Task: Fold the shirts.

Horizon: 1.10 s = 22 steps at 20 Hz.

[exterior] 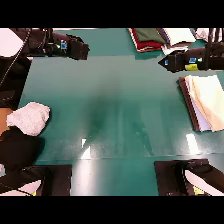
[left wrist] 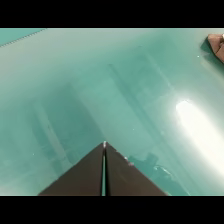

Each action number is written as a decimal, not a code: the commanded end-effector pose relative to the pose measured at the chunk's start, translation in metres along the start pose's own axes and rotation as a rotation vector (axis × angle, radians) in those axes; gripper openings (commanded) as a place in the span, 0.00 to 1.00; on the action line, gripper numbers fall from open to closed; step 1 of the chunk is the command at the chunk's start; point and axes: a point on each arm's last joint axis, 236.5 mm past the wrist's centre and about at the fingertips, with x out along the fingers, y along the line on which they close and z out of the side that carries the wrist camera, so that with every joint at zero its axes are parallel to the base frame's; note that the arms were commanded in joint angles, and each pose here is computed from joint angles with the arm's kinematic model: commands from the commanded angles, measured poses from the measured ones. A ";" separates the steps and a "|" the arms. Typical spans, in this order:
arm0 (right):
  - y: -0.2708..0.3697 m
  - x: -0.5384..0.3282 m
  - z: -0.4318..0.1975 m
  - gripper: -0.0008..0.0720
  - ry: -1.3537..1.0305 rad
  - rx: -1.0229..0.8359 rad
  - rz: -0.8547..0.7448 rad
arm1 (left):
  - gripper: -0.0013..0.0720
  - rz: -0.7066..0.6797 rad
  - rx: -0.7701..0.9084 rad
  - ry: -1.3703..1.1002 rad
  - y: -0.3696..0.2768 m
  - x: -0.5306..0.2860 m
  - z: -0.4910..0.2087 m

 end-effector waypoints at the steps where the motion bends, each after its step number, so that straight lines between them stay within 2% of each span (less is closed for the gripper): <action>1: 0.001 0.000 0.000 0.03 0.001 0.000 0.002 | 0.05 0.000 0.000 -0.003 0.000 0.000 0.001; 12: 0.001 0.000 0.000 0.03 0.002 0.000 0.003 | 0.05 -0.006 -0.009 -0.008 -0.001 0.000 0.002; 14: 0.001 0.000 0.000 0.03 0.002 0.000 0.003 | 0.05 0.039 0.004 -0.003 0.013 -0.007 0.002; 18: 0.001 0.000 -0.002 0.03 0.008 0.000 0.004 | 0.05 0.366 -0.076 0.178 0.128 -0.073 -0.046; 21: 0.001 0.000 -0.002 0.03 0.008 0.000 0.004 | 0.05 0.600 -0.191 0.373 0.214 -0.118 -0.127; 22: 0.001 0.000 -0.002 0.03 0.009 0.000 0.004 | 0.27 0.667 -0.236 0.458 0.239 -0.129 -0.165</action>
